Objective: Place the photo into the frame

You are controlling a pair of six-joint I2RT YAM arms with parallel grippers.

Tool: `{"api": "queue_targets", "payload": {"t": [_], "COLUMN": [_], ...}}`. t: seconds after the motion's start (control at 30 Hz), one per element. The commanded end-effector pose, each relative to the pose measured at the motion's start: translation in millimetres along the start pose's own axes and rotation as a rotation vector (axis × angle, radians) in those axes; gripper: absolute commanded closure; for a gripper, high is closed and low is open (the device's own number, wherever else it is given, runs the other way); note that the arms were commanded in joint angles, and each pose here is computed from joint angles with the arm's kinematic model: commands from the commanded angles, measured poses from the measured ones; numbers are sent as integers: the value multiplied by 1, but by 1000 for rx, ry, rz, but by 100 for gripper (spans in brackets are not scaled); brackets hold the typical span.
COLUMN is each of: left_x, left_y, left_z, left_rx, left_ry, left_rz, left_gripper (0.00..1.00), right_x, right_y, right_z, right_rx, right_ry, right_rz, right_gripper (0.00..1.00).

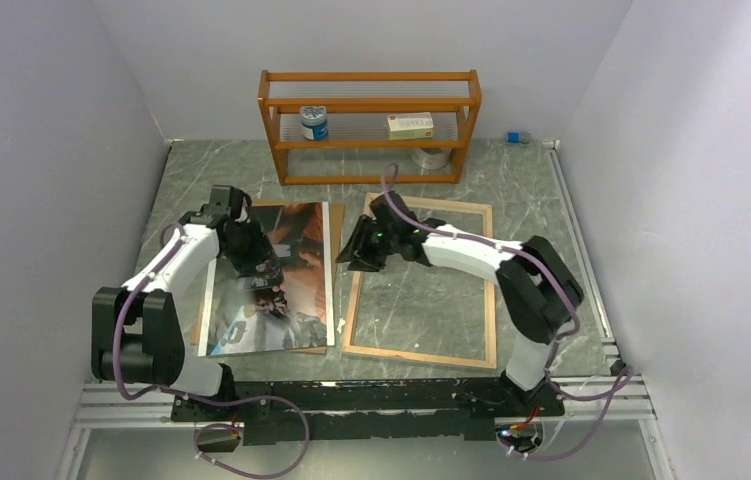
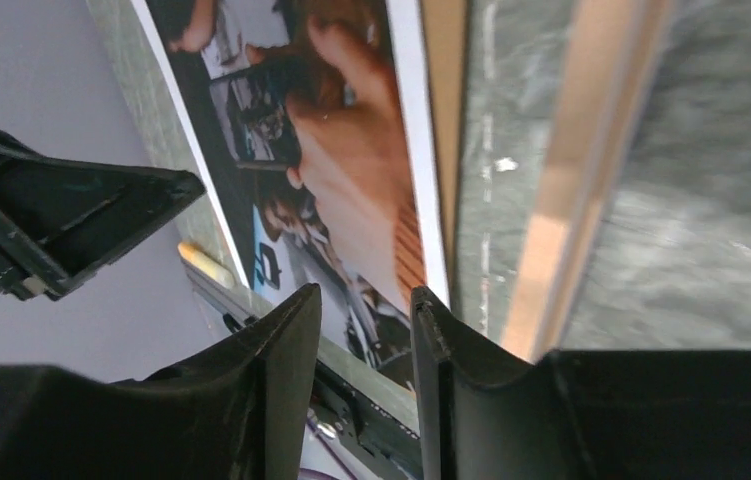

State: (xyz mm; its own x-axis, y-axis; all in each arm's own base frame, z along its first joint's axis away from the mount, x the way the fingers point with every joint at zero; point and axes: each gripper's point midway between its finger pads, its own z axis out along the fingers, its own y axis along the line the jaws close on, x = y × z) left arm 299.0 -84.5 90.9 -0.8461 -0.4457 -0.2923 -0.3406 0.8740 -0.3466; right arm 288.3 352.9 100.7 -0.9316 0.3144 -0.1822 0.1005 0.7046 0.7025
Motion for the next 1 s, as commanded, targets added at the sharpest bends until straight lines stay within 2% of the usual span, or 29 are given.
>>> {"api": "queue_targets", "payload": {"t": [0.0, 0.07, 0.17, 0.4, 0.73, 0.97], "left_x": [19, 32, 47, 68, 60, 53], "left_y": [34, 43, 52, 66, 60, 58], "left_z": [-3, 5, 13, 21, 17, 15], "left_rx": [-88, -101, -118, -157, -146, -147], "left_ry": [38, 73, 115, 168, 170, 167], "left_rz": [-79, -103, -136, -167, -145, -108], "left_gripper": [44, 46, 49, 49, 48, 46], "right_x": [14, 24, 36, 47, 30, 18], "right_y": [49, 43, 31, 8, -26, -42], "right_z": [17, 28, 42, 55, 61, 68], "right_rx": [-114, -57, 11, 143, 353, 414], "right_ry": [64, 86, 104, 75, -34, -84], "right_rz": [-33, -45, -45, -81, -116, -105], "right_gripper": [62, 63, 58, 54, 51, 43]}}
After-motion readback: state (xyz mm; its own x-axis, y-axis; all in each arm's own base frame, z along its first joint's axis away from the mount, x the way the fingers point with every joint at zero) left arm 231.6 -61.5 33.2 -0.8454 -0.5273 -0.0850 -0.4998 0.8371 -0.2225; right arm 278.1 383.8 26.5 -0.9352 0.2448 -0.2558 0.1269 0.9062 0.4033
